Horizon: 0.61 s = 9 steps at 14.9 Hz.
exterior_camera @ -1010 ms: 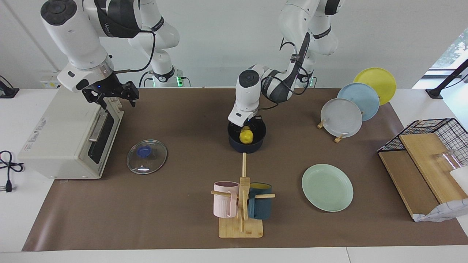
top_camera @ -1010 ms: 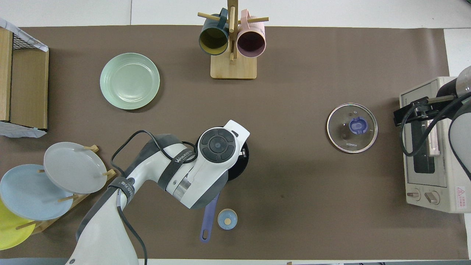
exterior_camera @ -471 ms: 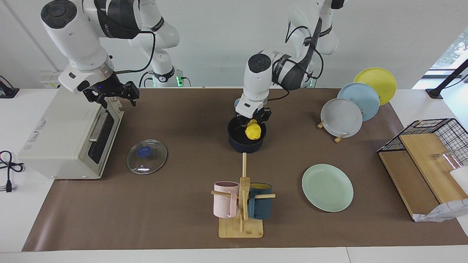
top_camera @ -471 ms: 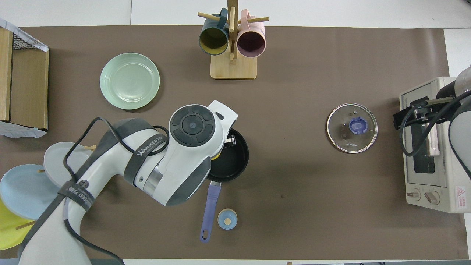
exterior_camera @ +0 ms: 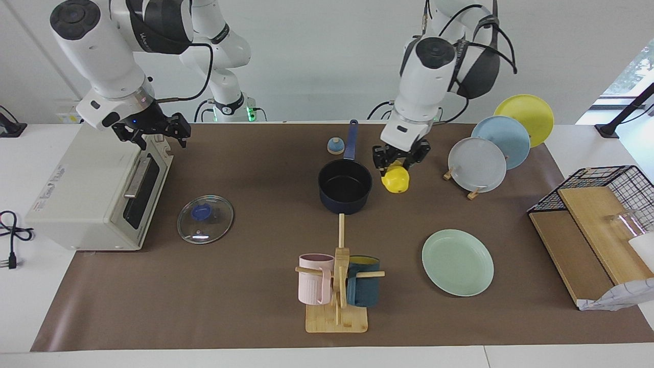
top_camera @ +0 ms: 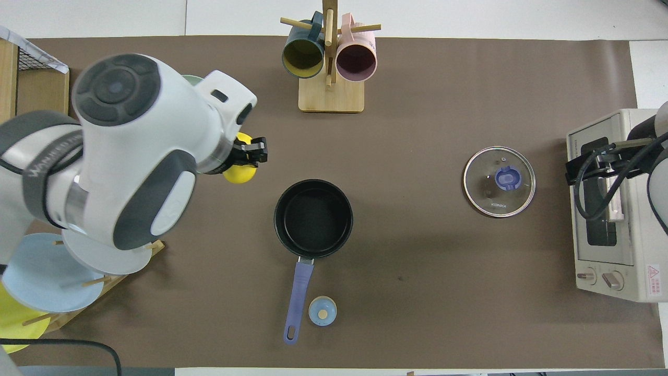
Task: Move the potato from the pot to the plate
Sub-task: 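Carry the potato to the pale green plate and release it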
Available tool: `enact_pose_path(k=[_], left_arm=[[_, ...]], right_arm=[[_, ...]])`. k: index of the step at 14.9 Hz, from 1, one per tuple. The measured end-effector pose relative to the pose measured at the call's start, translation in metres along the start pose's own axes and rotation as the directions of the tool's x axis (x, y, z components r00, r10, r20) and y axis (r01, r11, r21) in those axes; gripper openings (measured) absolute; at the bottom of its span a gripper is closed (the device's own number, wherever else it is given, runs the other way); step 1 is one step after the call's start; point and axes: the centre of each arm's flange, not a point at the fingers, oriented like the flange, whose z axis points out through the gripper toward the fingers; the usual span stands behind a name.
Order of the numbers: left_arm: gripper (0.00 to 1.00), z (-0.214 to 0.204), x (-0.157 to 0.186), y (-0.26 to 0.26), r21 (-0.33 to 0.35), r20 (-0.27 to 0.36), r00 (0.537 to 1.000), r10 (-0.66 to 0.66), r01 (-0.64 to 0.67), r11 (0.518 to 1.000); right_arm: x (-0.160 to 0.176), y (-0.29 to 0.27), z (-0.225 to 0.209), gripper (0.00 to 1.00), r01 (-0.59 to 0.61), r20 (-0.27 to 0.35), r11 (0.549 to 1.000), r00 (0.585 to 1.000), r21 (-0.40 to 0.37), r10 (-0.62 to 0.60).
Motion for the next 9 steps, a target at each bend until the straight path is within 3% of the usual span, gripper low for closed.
enact_pose_path(k=[4, 9], left_arm=[[0.59, 0.024, 0.067, -0.099, -0.008, -0.056, 0.994, 0.09, -0.091, 0.996], [0.59, 0.144, 0.125, -0.136, 0.01, -0.097, 0.983, 0.157, -0.157, 0.988]], right_arm=[[-0.001, 0.006, -0.001, 1.0, -0.01, 0.001, 1.0, 1.0, 0.002, 0.01], [-0.002, 0.001, -0.003, 1.0, -0.001, -0.005, 1.0, 1.0, 0.0, 0.001]])
